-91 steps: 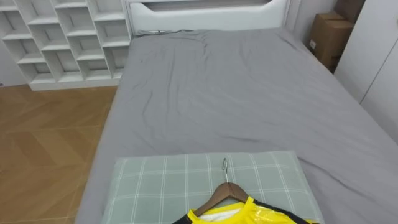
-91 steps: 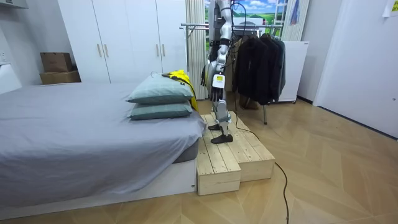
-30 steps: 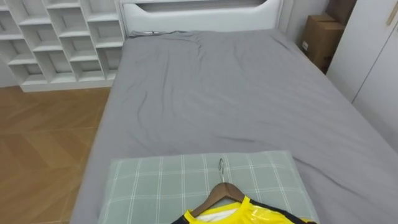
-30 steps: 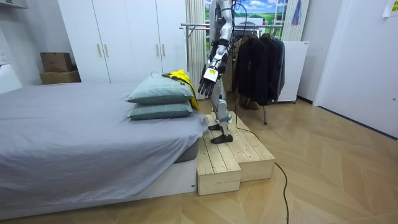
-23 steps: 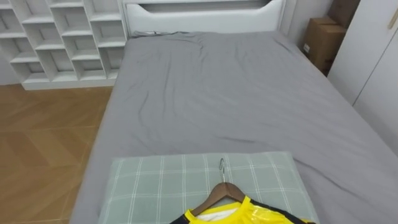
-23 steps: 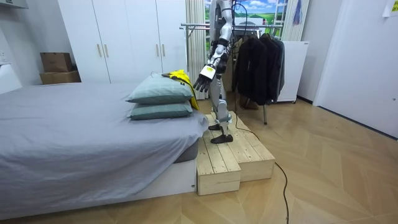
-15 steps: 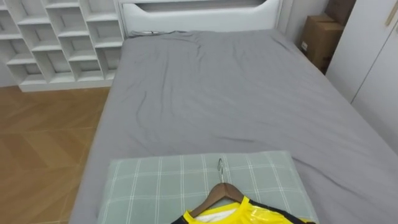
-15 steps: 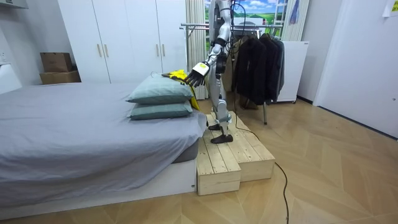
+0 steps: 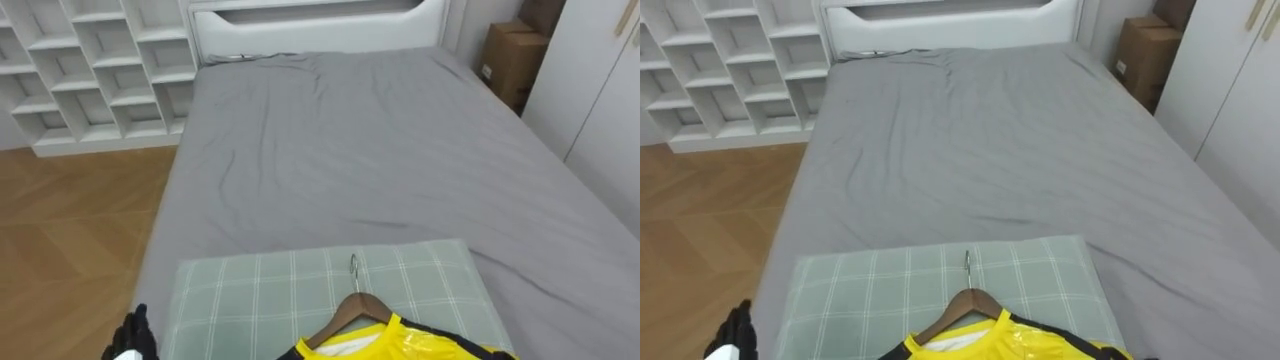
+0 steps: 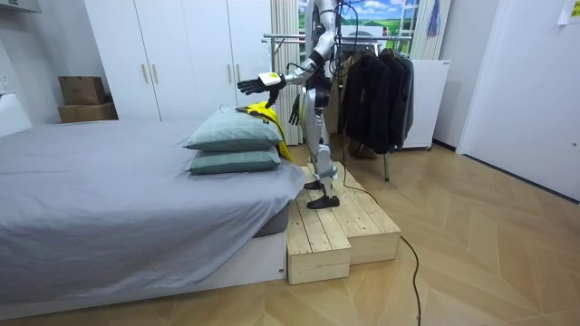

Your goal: Hang clothes

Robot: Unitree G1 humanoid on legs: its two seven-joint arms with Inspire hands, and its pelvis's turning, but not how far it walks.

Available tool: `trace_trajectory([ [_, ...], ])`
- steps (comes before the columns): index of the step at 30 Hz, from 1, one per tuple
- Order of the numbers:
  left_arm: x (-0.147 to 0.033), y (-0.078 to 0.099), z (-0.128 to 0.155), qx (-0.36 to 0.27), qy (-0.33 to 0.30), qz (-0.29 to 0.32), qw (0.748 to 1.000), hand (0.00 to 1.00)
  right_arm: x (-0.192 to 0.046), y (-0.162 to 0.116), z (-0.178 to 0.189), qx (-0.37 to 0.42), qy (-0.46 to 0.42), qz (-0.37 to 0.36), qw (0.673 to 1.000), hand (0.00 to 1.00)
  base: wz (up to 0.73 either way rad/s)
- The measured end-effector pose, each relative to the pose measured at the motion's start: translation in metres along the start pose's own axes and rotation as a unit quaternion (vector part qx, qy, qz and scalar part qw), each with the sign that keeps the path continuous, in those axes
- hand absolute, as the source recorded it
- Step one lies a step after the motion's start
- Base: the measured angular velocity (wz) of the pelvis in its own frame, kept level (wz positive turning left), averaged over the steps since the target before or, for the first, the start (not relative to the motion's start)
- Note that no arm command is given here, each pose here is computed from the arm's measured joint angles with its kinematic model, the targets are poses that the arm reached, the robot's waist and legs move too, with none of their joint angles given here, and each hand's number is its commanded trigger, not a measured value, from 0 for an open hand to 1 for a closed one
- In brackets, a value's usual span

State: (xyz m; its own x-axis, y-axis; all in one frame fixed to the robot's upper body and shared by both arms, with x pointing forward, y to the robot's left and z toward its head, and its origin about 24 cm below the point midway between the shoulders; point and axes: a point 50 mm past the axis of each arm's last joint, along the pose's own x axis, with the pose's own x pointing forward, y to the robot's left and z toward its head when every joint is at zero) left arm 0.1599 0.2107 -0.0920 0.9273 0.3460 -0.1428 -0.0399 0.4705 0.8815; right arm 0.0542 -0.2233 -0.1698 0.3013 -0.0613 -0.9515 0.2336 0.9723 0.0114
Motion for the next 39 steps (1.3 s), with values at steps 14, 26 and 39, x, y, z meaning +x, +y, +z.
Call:
trace_trajectory([
  [14,0.009,0.008,0.007,0.023,-0.04,0.013,0.999,0.0,0.0,-0.001,0.004,-0.018,-0.003,-0.001,1.0,0.0,-0.09],
  [26,0.023,0.014,0.02,0.016,-0.061,0.031,0.998,0.0,-0.001,-0.006,0.007,-0.033,-0.018,-0.013,0.999,0.0,0.0],
  [39,0.023,0.003,0.043,0.015,-0.109,0.0,0.994,0.0,0.0,-0.005,0.013,-0.026,-0.029,-0.019,0.999,0.0,-0.01],
])
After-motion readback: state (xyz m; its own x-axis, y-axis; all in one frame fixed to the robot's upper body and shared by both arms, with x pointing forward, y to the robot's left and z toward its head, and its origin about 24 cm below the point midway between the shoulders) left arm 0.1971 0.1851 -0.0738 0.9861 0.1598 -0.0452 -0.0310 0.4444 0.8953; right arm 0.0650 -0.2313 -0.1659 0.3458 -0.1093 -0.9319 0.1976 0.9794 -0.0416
